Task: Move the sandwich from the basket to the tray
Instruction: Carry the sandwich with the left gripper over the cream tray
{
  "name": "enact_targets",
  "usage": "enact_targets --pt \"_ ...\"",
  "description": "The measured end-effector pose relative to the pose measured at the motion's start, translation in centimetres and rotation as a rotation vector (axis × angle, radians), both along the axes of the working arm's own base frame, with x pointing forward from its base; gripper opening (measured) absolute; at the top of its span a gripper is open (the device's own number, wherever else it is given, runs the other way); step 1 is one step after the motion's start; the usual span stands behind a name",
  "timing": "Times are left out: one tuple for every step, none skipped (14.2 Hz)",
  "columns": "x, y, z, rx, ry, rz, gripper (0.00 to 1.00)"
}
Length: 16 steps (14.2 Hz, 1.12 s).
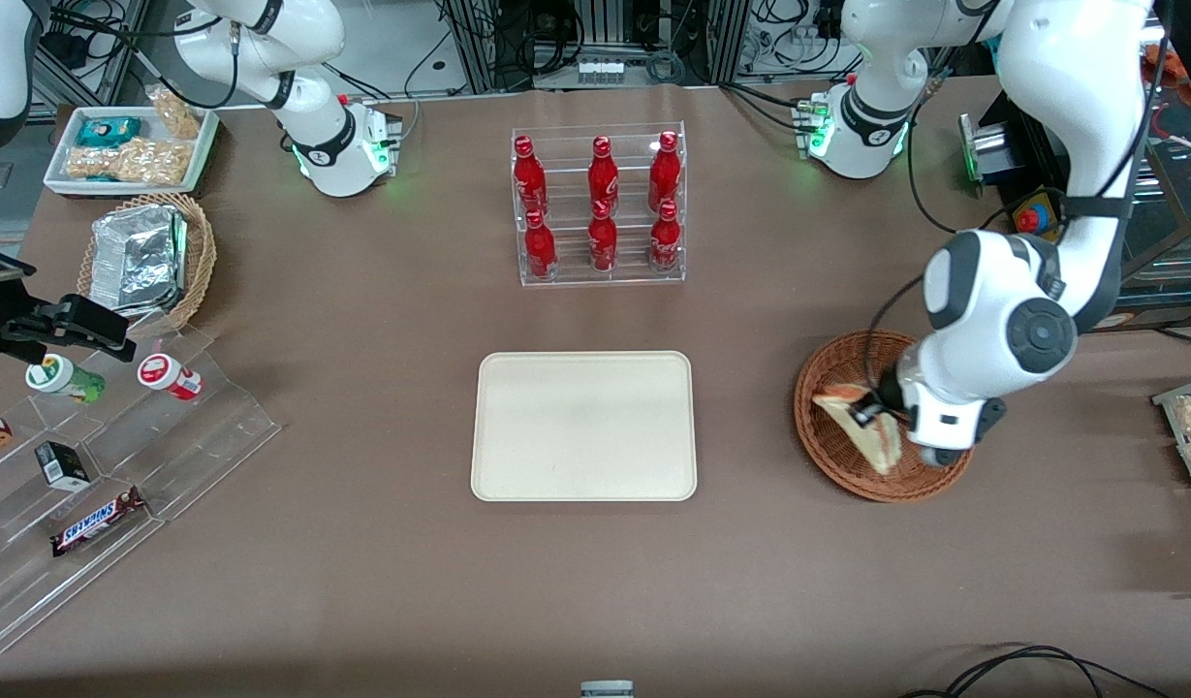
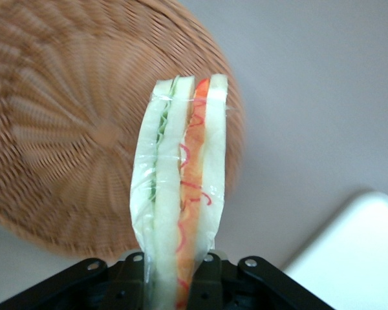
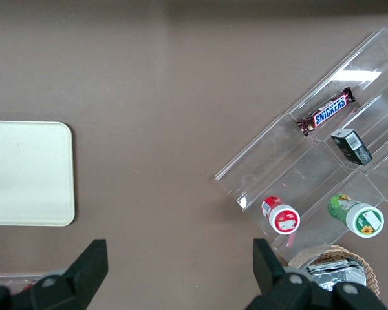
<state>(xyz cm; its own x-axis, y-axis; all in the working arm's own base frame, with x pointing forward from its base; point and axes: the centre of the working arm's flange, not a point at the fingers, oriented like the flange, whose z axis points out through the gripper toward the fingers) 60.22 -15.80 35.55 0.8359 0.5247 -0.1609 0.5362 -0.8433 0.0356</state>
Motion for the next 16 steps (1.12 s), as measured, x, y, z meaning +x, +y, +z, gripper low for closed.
enact_targets --pt "-0.3 -2.5 1.3 0.009 -0.007 -0.067 0.15" --pt "-1.0 -5.2 2.1 0.033 -0.026 -0.147 0.15" --pt "-2.0 -8.1 2.5 0.062 -0.044 -0.231 0.15" --pt "-3.1 -11.1 2.4 0.083 -0.059 -0.313 0.15" --pt "-4.2 -14.0 2.0 0.09 -0.067 -0.377 0.15" --pt "-5.0 -16.9 1.6 0.083 -0.072 -0.426 0.15" --pt "-5.6 -19.9 1.1 0.07 -0.077 -0.464 0.15" --pt "-6.3 -23.2 0.3 0.067 -0.083 -0.494 0.15" --pt "-7.1 -26.4 -0.9 0.081 -0.092 -0.509 0.15" --pt "-8.0 -29.5 -2.5 0.104 -0.107 -0.505 0.15" --pt "-8.7 -32.0 -4.0 0.128 -0.124 -0.492 0.15" --pt "-9.2 -34.0 -5.5 0.151 -0.144 -0.479 0.15" --pt "-9.4 -35.4 -6.9 0.166 -0.158 -0.472 0.15" --pt "-9.5 -36.2 -8.1 0.172 -0.16 -0.469 0.15" --pt "-9.4 -36.6 -9.1 0.172 -0.154 -0.471 0.15" --pt "-9.3 -36.7 -9.7 0.172 -0.148 -0.47 0.15"
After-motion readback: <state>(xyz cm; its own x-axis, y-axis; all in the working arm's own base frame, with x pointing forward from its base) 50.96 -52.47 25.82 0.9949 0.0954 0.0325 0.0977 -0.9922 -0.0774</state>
